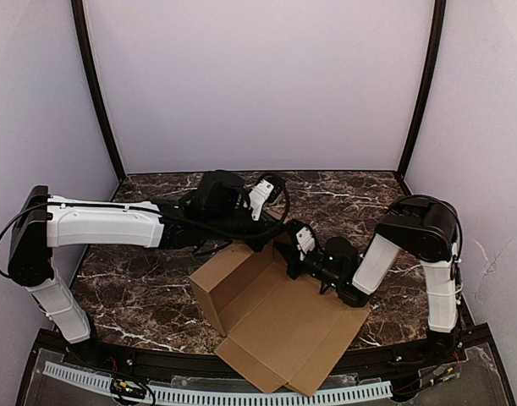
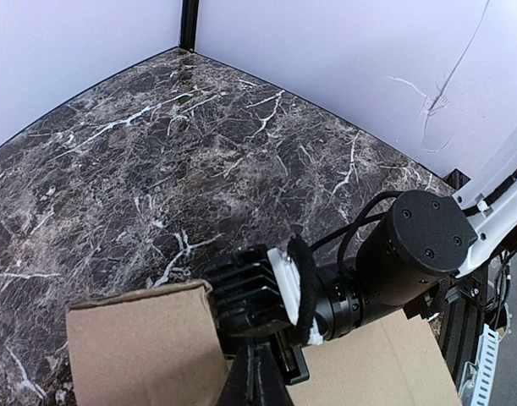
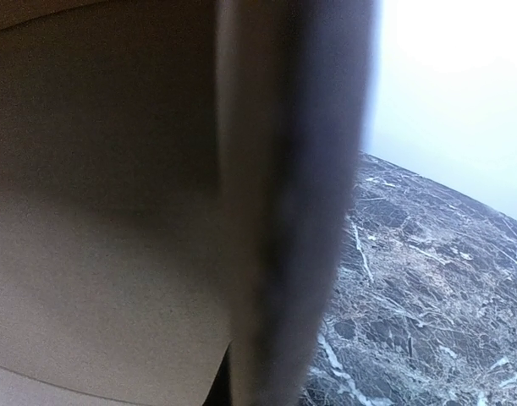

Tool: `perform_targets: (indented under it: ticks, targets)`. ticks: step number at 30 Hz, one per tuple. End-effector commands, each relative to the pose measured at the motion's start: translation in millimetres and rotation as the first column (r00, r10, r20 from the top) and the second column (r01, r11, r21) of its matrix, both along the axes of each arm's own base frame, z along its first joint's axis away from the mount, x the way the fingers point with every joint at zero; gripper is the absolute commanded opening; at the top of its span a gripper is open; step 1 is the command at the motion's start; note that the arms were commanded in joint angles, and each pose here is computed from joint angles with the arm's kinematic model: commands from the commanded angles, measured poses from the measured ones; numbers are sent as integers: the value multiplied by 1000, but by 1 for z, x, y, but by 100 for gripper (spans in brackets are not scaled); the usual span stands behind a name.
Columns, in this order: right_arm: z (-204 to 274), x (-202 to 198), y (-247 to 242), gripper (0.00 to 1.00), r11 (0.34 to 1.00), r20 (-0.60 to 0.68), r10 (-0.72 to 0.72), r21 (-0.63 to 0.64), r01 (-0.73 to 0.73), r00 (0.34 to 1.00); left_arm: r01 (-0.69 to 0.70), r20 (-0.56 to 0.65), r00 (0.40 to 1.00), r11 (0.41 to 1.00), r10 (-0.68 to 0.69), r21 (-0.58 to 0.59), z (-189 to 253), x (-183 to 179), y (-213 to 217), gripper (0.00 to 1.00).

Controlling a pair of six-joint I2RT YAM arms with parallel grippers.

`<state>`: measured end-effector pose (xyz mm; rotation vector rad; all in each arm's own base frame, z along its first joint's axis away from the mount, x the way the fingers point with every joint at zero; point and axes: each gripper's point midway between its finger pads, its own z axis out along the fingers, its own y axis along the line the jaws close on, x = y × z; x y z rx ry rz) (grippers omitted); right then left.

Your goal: Fold the paper box

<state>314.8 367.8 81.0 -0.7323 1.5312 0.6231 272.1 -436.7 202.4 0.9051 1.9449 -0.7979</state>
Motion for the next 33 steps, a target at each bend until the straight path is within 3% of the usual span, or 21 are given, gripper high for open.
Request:
perform_targets:
  ticks: [1, 7, 13, 25, 33]
  targets:
    - [3, -2, -8, 0, 1000, 18, -29, 4, 29, 999, -37, 28, 999, 999, 36, 15, 27, -1, 13, 1]
    - [3, -6, -10, 0, 1000, 29, -26, 7, 26, 999, -44, 107, 993, 998, 40, 34, 57, 9, 15, 2]
    - [6, -8, -11, 0, 1000, 39, -24, 10, 24, 999, -64, 80, 995, 994, 57, 86, 22, 29, 13, 1]
    - [10, -13, -14, 0, 1000, 54, -17, 24, 16, 998, -6, -29, 1000, 991, 10, 134, -32, 25, 0, 1]
    - [16, -15, -18, 24, 998, 73, -34, 46, 30, 997, -3, -44, 999, 989, 9, 148, -40, 22, 2, 1]
